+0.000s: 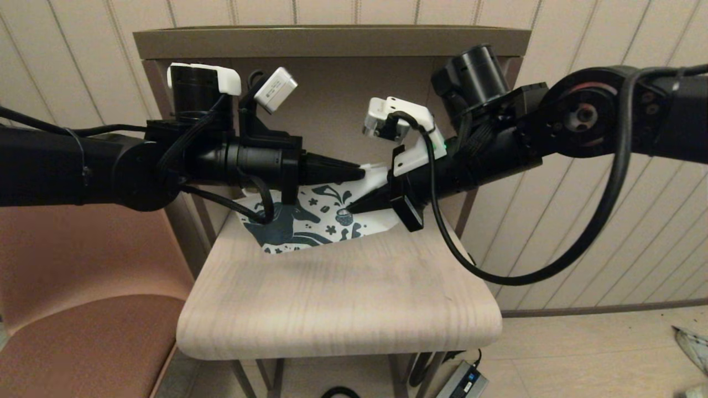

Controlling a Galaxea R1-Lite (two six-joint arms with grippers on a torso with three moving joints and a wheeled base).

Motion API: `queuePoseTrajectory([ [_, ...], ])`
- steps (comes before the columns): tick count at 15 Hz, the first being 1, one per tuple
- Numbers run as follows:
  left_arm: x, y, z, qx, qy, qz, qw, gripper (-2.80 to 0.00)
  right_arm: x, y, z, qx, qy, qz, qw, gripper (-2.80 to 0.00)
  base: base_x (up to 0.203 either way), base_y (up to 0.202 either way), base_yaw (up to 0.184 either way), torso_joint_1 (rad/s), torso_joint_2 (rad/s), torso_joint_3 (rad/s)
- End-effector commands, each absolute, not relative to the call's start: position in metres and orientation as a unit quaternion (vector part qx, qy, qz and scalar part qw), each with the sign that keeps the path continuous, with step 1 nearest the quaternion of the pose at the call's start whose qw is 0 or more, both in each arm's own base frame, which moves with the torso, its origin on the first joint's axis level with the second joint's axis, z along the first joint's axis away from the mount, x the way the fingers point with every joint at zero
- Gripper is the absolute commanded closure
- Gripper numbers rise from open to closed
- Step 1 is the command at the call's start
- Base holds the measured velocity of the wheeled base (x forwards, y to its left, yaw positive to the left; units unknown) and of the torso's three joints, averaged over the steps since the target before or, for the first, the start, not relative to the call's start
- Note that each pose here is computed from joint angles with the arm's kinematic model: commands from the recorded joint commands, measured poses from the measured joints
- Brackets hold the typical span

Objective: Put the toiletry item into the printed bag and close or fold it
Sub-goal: Hand it to the other hand

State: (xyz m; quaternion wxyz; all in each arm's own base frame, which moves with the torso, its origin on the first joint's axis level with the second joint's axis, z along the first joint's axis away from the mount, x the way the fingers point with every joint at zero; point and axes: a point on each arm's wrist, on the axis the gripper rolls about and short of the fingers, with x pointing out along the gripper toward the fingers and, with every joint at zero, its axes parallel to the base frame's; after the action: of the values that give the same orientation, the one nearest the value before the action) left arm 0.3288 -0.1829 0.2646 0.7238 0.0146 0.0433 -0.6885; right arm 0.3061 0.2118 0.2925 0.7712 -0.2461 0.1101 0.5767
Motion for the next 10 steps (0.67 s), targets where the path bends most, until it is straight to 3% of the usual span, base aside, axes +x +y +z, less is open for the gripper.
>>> queuePoseTrajectory([
  [1,0.329,-0.183,0.263,0.015,0.043,-0.690,0.722,0.00,0.305,0.211,0.293,-0.247,0.111,0.578,0.770,0.00,0.000,0.000,0.000,0.000,0.00,0.000],
  [10,0.332,-0.169,0.256,0.011,0.055,-0.676,0.735,0.00,0.302,0.203,0.297,-0.247,0.111,0.573,0.774,0.00,0.000,0.000,0.000,0.000,0.00,0.000],
])
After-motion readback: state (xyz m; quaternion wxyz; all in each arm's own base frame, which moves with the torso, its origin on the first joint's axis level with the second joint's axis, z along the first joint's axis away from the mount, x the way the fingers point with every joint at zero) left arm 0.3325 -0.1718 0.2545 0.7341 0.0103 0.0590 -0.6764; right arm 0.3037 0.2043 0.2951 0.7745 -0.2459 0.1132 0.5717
